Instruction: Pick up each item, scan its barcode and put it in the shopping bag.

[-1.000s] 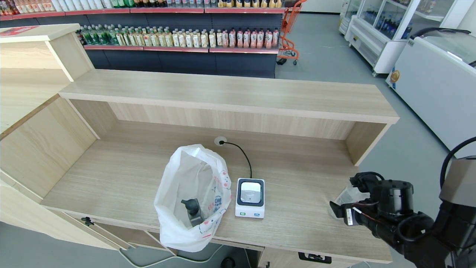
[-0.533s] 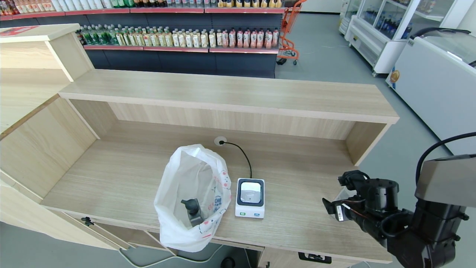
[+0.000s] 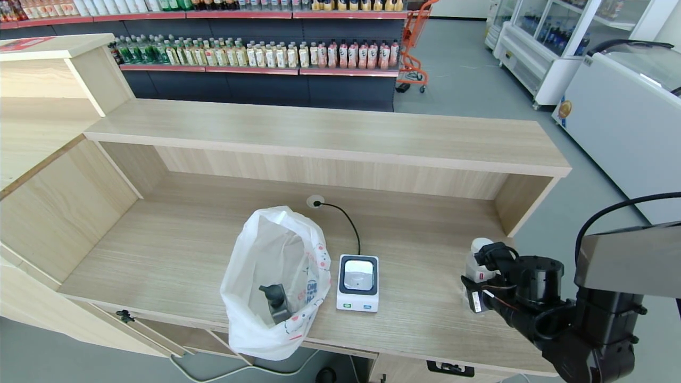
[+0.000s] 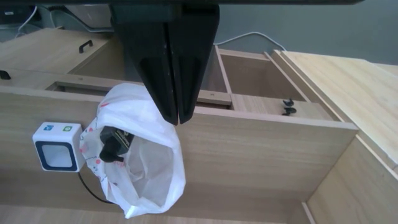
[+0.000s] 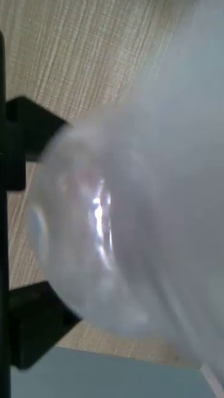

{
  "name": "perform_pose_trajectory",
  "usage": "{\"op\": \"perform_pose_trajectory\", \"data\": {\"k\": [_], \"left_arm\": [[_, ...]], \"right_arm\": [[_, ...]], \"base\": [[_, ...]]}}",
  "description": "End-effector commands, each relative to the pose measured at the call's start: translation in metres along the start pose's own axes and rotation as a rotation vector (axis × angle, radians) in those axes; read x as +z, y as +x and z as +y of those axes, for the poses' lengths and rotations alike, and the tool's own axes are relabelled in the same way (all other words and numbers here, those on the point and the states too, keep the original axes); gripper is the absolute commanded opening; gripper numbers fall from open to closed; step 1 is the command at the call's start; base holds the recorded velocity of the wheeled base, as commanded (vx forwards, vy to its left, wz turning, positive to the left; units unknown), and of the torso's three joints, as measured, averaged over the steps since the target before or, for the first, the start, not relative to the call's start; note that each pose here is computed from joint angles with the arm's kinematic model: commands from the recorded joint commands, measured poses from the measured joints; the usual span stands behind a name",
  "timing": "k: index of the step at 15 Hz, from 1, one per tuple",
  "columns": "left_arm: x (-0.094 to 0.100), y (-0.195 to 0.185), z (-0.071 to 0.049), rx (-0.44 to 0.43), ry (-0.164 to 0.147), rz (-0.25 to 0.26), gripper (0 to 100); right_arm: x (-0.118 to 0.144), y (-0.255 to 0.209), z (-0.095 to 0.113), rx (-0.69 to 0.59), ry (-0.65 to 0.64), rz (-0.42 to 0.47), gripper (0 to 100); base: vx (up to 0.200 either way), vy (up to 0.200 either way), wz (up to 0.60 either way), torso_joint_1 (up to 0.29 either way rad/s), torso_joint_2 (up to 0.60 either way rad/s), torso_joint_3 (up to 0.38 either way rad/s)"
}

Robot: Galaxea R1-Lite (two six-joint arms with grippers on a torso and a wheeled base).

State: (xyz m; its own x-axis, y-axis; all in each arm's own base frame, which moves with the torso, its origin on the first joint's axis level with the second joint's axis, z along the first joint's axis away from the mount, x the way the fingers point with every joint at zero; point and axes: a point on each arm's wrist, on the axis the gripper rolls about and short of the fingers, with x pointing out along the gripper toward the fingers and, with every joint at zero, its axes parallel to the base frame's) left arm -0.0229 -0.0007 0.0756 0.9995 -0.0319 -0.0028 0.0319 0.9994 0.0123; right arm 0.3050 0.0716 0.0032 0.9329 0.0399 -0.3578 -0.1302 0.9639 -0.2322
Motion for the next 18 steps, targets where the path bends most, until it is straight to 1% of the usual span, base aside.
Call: {"op": "perform_pose_trajectory", "data": {"k": [1, 4, 7, 9, 11, 14, 15, 16, 17, 18], "left_arm": [[0.0, 0.0, 0.0, 0.0, 0.0, 0.0, 0], [0.0, 0.0, 0.0, 0.0, 0.0, 0.0, 0], [0.0, 0.0, 0.0, 0.0, 0.0, 0.0, 0], [0.0, 0.0, 0.0, 0.0, 0.0, 0.0, 0], [0.0, 0.0, 0.0, 0.0, 0.0, 0.0, 0], [0.0, 0.0, 0.0, 0.0, 0.0, 0.0, 0], [0.0, 0.0, 0.0, 0.0, 0.0, 0.0, 0], [0.0, 0.0, 0.0, 0.0, 0.0, 0.002, 0], [0.0, 0.0, 0.0, 0.0, 0.0, 0.0, 0], [0.0, 0.0, 0.0, 0.0, 0.0, 0.0, 0]], "right_arm": [[-0.001, 0.002, 0.0, -0.002, -0.001, 0.003, 0], [0.0, 0.003, -0.001, -0.006, 0.002, -0.002, 0], [0.004, 0.001, -0.002, -0.007, 0.006, -0.026, 0], [0.011, -0.001, -0.004, 0.004, 0.012, -0.054, 0], [0.024, -0.007, -0.009, -0.006, 0.031, -0.104, 0], [0.072, -0.034, -0.021, 0.054, 0.135, -0.261, 0], [0.082, -0.043, -0.024, 0.076, 0.154, -0.284, 0], [0.11, -0.076, -0.034, 0.179, 0.206, -0.325, 0], [0.128, -0.108, -0.04, 0.309, 0.245, -0.332, 0], [0.146, -0.145, -0.045, 0.467, 0.278, -0.322, 0]], "base": [[0.0, 0.0, 0.0, 0.0, 0.0, 0.0], [0.0, 0.0, 0.0, 0.0, 0.0, 0.0], [0.0, 0.0, 0.0, 0.0, 0.0, 0.0], [0.0, 0.0, 0.0, 0.0, 0.0, 0.0], [0.0, 0.0, 0.0, 0.0, 0.0, 0.0], [0.0, 0.0, 0.0, 0.0, 0.0, 0.0], [0.0, 0.0, 0.0, 0.0, 0.0, 0.0], [0.0, 0.0, 0.0, 0.0, 0.0, 0.0], [0.0, 0.0, 0.0, 0.0, 0.0, 0.0], [0.0, 0.0, 0.0, 0.0, 0.0, 0.0]]}}
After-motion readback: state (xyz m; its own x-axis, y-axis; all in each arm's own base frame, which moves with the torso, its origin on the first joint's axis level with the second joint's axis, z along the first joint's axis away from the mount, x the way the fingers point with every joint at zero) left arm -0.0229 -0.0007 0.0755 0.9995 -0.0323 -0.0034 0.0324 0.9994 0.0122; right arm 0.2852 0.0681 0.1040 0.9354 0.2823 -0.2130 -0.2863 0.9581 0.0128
